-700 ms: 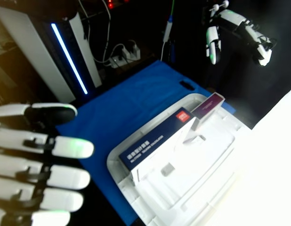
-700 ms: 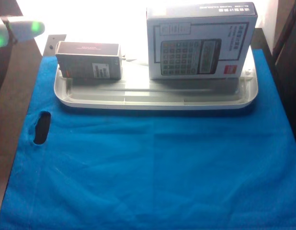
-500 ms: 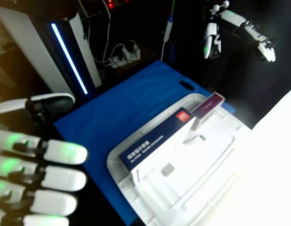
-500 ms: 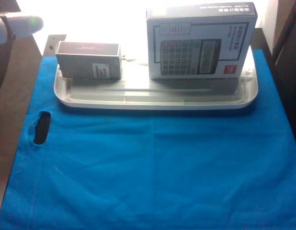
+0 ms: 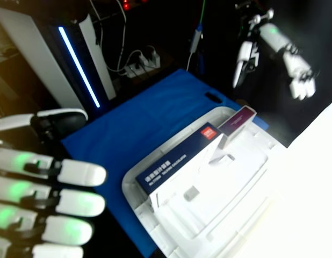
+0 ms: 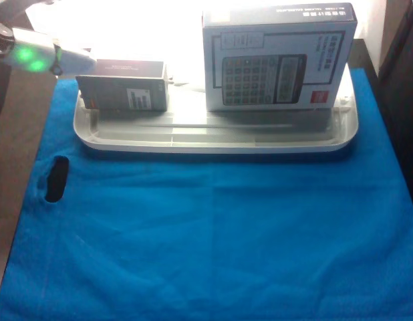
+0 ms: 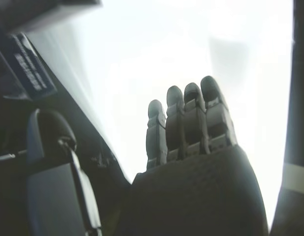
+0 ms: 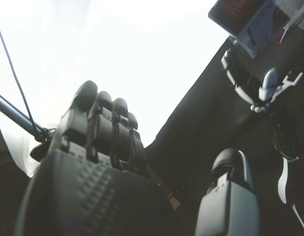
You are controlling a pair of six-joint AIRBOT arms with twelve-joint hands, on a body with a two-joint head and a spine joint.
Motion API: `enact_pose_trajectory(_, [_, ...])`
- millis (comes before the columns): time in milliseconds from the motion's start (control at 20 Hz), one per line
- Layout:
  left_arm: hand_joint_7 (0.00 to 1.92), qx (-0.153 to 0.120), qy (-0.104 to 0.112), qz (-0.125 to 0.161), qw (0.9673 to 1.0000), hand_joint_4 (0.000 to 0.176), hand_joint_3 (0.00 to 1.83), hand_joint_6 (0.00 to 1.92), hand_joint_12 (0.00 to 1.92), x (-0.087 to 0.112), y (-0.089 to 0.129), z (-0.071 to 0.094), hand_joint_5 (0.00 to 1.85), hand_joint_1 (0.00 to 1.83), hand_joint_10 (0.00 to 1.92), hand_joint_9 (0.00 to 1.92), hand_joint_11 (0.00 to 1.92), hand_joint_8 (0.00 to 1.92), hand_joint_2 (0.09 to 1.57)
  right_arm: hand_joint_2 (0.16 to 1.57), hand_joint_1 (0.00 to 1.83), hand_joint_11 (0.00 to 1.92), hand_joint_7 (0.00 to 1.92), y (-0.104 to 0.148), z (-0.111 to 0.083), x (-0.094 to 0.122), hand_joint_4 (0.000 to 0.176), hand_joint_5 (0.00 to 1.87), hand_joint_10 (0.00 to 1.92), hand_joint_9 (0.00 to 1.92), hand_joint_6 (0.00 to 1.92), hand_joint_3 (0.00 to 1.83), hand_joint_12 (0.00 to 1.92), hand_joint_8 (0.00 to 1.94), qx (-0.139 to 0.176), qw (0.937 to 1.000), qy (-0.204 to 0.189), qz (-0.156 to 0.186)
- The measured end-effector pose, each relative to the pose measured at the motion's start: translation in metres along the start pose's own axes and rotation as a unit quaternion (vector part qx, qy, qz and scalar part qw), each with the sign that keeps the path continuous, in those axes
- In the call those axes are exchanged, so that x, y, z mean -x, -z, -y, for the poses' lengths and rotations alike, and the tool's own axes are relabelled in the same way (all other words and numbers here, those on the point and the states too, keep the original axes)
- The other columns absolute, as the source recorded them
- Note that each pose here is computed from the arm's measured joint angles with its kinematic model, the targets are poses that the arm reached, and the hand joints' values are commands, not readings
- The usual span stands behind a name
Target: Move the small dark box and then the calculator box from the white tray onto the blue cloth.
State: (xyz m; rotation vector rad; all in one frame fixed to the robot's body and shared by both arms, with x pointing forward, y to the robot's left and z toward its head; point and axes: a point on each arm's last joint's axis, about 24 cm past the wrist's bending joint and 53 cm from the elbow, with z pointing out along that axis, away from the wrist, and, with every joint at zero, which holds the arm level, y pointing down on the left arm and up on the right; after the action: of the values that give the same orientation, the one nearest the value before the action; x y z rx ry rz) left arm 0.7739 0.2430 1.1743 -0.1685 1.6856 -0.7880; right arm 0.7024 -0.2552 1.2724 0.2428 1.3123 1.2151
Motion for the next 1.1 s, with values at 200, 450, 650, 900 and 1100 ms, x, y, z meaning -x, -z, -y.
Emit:
enact_pose_trajectory(200, [0.49,0.016,-0.019,-0.022,0.9994,0.007,0.00,0.00,0.75,-0.011,-0.005,-0.005,0.41,0.90,0.00,0.52,0.12,0.00,0.82,0.90,0.42,0.00,0.22,-0.001,0.000,-0.006,0.000,0.17,0.00,0.16,0.00,0.00,0.47,0.00,0.002,1.0000,-0.001,-0.006])
enact_pose_trajectory(450, [0.50,0.026,-0.024,-0.041,0.9985,0.019,0.00,0.00,0.96,-0.028,-0.011,-0.008,0.43,0.92,0.00,0.50,0.00,0.00,0.84,0.93,0.37,0.00,0.20,-0.002,0.000,-0.010,0.000,0.17,0.00,0.15,0.00,0.00,0.53,0.00,0.003,0.9999,-0.004,-0.009])
enact_pose_trajectory(650, [0.53,0.030,-0.024,-0.046,0.9982,0.000,0.00,0.01,0.96,-0.033,-0.015,-0.009,0.45,0.93,0.00,0.49,0.01,0.01,0.83,0.94,0.36,0.00,0.22,-0.002,0.000,-0.009,0.000,0.17,0.01,0.18,0.00,0.00,0.60,0.00,0.003,1.0000,-0.004,-0.008])
enact_pose_trajectory(900, [0.74,0.030,-0.024,-0.053,0.9978,0.000,0.00,0.01,0.94,-0.043,-0.021,-0.007,0.64,1.07,0.03,0.72,0.35,0.01,0.93,0.92,0.35,0.00,0.24,-0.003,0.000,-0.011,0.000,0.18,0.01,0.19,0.00,0.00,0.60,0.00,0.003,0.9999,-0.007,-0.009])
enact_pose_trajectory(1100, [1.00,0.025,-0.023,-0.060,0.9977,0.000,0.00,0.66,1.79,-0.054,-0.027,-0.003,1.11,1.19,1.11,0.90,0.55,0.91,1.05,0.92,0.34,0.00,0.25,-0.003,0.000,-0.012,0.000,0.17,0.01,0.20,0.00,0.00,0.58,0.00,0.003,0.9999,-0.009,-0.009])
